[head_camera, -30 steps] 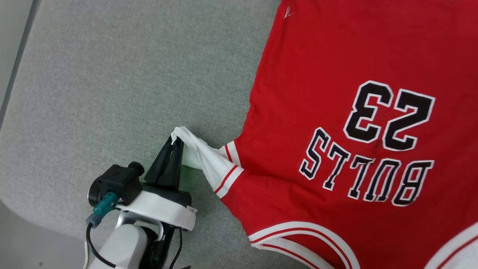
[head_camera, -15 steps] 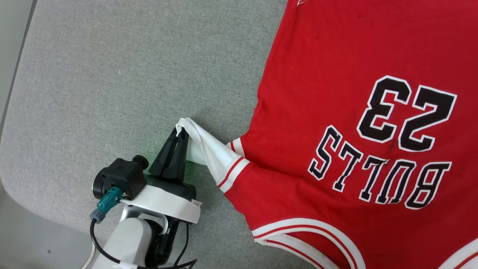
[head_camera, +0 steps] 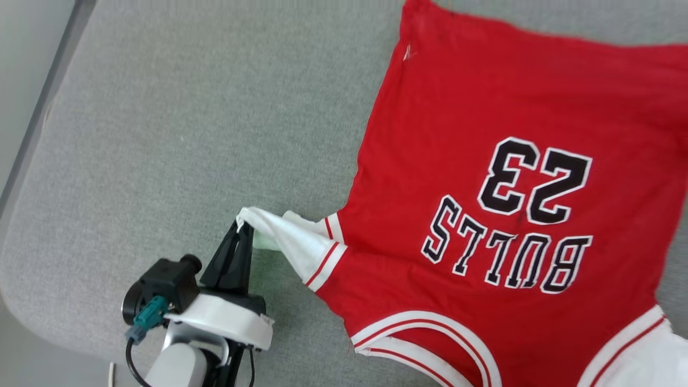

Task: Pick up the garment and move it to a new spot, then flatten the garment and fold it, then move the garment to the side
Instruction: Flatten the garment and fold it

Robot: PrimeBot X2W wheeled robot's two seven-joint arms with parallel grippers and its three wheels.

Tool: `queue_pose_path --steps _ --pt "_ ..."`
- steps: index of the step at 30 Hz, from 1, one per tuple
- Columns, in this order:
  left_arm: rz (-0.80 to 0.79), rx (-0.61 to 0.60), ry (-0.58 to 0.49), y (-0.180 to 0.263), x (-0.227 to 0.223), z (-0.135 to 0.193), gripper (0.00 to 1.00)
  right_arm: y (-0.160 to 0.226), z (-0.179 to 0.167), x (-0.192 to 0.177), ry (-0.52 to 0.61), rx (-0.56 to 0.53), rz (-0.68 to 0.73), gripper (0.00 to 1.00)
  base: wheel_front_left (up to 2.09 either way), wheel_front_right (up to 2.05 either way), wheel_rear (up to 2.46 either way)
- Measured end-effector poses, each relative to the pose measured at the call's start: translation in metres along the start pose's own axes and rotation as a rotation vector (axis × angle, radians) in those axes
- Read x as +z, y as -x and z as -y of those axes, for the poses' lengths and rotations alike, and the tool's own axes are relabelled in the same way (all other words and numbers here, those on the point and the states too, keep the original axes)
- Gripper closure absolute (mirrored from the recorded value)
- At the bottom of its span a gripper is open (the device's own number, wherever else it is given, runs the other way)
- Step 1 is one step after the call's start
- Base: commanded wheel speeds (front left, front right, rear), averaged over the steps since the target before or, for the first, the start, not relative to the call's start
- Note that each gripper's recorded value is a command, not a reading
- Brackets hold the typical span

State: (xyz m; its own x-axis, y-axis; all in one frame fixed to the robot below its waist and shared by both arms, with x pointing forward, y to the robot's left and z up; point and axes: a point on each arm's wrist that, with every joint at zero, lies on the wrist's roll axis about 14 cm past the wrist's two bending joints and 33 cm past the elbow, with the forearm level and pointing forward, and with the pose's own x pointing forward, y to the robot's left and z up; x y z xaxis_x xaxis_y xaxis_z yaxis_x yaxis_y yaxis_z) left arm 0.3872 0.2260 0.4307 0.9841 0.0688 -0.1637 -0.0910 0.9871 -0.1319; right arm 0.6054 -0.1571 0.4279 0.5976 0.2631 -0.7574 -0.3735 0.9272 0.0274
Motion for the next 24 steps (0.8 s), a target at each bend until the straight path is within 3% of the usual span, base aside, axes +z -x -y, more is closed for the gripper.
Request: queue_pose_path --steps 5,11,18,24 --pt "0.029 0.003 0.013 0.017 0.010 0.001 1.00 0.052 0.007 -0.016 0.064 -0.014 0.044 1.00 0.00 0.00 0.00" --pt "0.052 -0.002 0.019 0.034 0.016 0.002 1.00 0.112 0.019 -0.060 0.103 -0.045 0.052 1.00 0.00 0.00 0.00" --pt "0.063 -0.019 0.019 0.044 0.018 0.008 1.00 0.162 0.031 -0.148 -0.017 -0.069 -0.022 1.00 0.00 0.00 0.00" --pt "0.068 -0.053 0.020 0.041 0.020 0.018 1.00 0.186 0.013 -0.230 -0.151 -0.046 -0.131 1.00 0.00 0.00 0.00"
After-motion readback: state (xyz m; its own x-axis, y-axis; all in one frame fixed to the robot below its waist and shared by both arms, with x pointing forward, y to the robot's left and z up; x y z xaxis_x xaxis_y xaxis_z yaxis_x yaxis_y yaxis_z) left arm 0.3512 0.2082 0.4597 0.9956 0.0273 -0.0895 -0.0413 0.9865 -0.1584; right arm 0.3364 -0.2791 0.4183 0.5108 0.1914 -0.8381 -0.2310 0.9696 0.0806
